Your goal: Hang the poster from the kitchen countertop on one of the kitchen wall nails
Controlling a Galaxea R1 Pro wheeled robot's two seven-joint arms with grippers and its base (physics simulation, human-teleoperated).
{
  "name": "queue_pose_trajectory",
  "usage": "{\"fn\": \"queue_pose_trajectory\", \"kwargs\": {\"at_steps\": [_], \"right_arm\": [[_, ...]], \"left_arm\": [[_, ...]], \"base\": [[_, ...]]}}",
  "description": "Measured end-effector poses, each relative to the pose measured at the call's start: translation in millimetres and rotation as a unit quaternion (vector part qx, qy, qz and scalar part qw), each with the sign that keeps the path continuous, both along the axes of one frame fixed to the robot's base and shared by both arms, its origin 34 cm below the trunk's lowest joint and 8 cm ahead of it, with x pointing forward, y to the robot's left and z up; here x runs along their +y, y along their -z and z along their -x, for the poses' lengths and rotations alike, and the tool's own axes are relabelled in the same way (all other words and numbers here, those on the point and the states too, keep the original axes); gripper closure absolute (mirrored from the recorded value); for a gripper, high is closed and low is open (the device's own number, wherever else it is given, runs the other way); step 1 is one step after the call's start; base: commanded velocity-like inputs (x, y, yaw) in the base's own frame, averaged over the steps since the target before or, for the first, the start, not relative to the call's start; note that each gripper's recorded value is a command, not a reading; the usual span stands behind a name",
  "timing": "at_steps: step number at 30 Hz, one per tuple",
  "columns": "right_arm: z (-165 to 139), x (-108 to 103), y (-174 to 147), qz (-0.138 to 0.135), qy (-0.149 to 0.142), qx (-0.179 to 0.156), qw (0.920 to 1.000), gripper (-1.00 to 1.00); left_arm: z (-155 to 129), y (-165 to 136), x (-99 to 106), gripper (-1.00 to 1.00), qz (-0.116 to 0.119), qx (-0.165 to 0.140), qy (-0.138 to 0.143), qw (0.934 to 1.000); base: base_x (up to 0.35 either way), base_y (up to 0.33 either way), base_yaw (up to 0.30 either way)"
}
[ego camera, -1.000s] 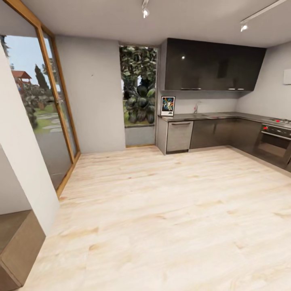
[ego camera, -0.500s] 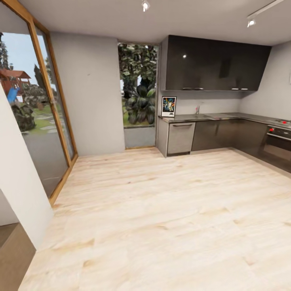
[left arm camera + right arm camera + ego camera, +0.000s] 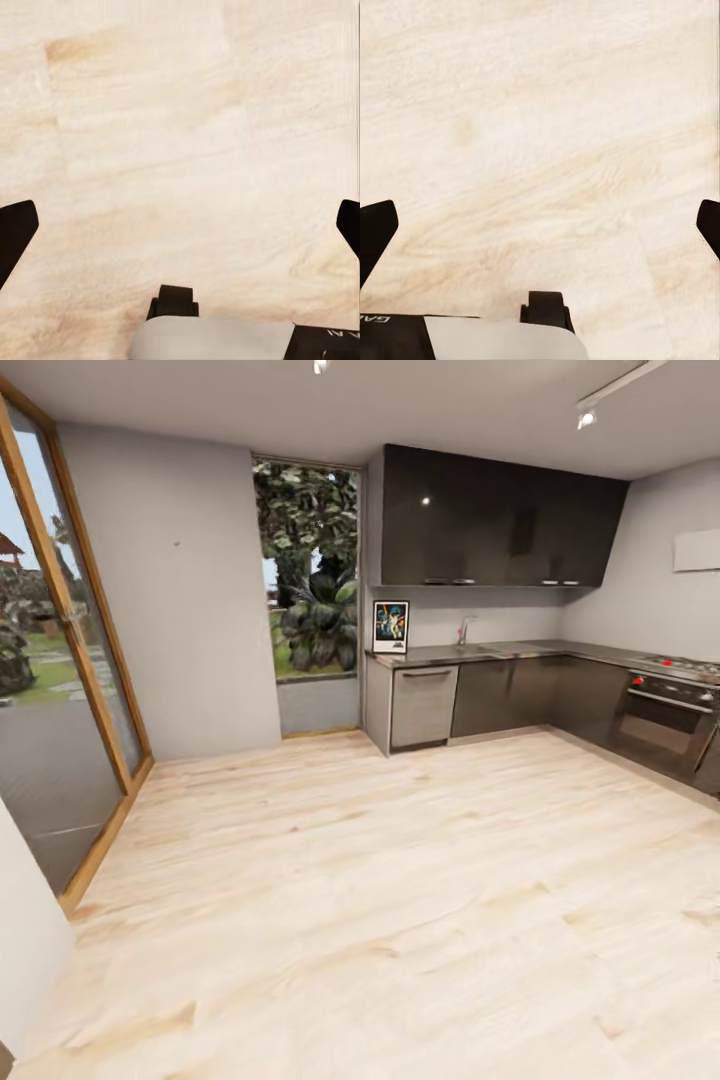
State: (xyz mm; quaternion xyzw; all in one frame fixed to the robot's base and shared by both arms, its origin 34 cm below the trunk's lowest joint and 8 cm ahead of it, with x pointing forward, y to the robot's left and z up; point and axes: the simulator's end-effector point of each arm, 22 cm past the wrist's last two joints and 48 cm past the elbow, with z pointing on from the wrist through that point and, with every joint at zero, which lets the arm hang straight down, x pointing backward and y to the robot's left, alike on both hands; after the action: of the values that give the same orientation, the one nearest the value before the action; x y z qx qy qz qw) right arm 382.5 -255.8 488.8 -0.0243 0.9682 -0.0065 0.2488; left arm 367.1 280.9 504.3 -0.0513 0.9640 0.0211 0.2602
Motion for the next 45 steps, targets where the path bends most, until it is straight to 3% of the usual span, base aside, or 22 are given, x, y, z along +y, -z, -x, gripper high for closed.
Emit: {"fn": "queue_pose_trajectory", "kwargs": {"at_steps": [45], "right_arm": [[-0.8, 0.1, -0.5, 0.0, 0.0, -0.001, 1.0, -1.0]], "left_arm": [[-0.6, -0.5, 1.0, -1.0, -0.001, -0.001, 0.0, 1.0]], "base": [[0.339, -0.009, -0.017]]}}
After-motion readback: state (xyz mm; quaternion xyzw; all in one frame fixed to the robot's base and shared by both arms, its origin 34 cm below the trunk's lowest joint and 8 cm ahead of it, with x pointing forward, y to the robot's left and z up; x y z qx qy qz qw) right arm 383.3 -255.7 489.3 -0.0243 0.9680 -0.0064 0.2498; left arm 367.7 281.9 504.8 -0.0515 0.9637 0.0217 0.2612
